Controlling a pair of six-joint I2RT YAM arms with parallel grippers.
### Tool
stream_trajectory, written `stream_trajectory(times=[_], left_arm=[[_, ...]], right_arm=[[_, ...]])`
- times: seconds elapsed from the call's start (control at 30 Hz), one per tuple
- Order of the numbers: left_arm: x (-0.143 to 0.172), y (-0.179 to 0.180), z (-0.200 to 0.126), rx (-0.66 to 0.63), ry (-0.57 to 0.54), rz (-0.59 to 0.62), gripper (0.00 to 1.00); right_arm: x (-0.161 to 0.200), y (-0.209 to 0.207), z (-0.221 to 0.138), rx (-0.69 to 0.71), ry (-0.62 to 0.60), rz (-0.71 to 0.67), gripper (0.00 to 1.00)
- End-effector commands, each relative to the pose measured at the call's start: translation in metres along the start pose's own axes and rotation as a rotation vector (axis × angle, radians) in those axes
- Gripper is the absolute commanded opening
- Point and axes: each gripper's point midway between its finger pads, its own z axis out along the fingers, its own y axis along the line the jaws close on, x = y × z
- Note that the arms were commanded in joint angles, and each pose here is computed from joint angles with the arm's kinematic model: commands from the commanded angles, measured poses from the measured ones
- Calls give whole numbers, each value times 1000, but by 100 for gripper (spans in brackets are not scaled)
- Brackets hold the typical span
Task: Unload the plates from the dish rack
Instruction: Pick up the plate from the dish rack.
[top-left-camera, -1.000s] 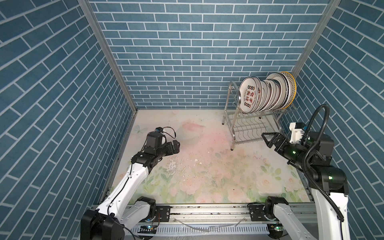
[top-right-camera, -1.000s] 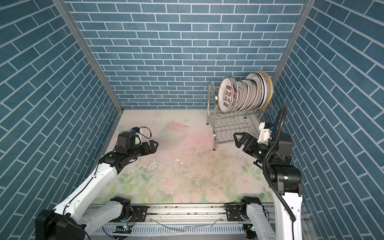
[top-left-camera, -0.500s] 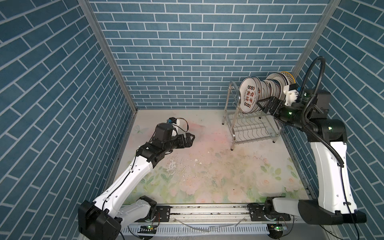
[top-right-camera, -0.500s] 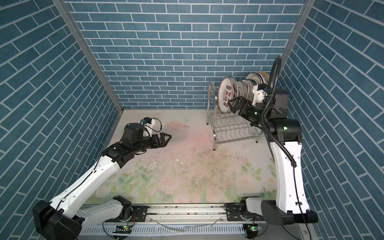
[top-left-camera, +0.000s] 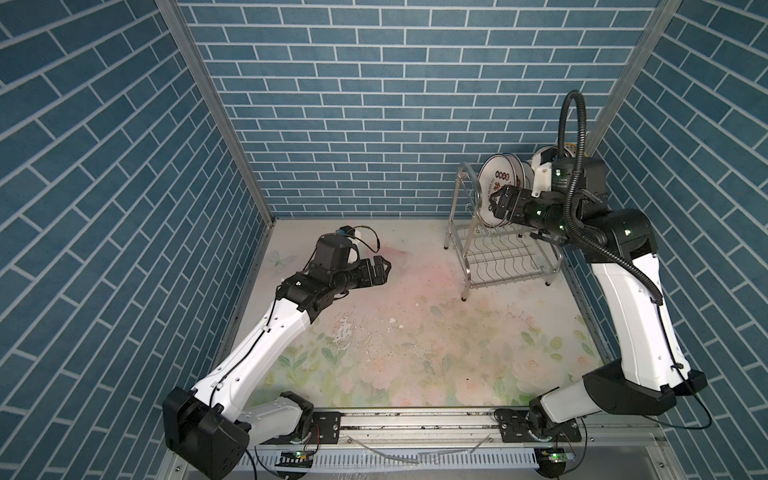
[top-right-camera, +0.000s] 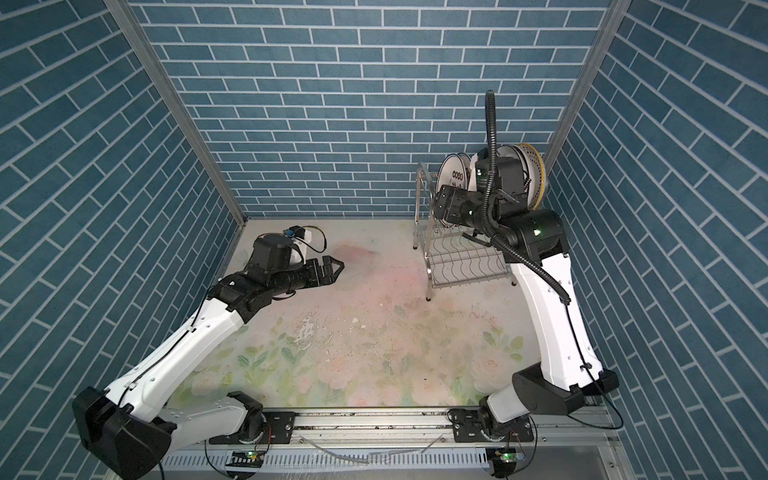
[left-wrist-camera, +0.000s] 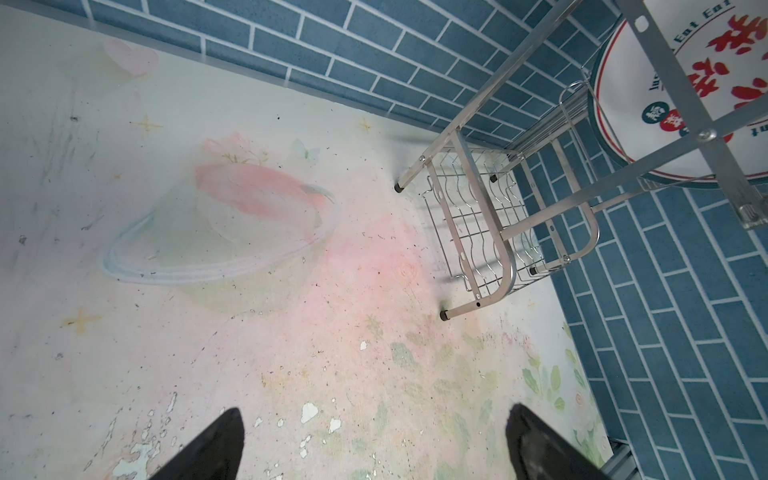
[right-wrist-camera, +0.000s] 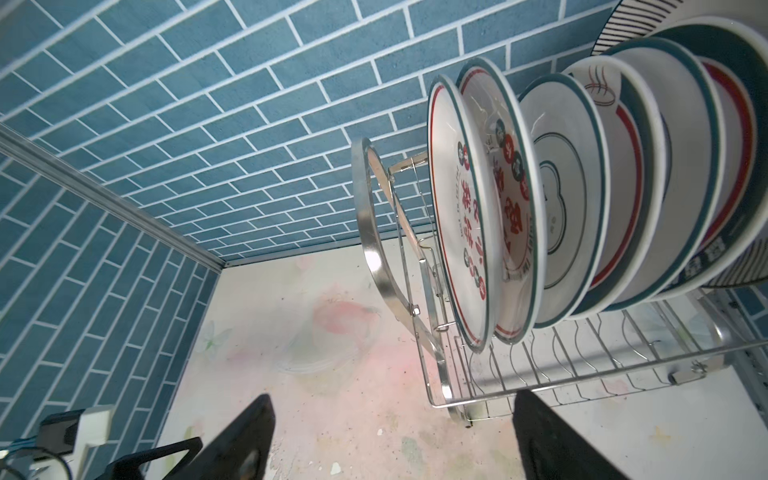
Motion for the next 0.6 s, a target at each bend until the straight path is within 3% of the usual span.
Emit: stream_trajectory(times=[0.0,0.23,0.57], left_arm=[[0,1,-4,-24,5,0,99],[3,6,-3,-42,11,11,99],[3,22,-3,-122,5,29,99]], right_arm=[[-16,-11,-2,107,-69,-37,84],[-17,-17,16,180,-65,-73,82],[-12,-16,39,198,-38,-80,70]])
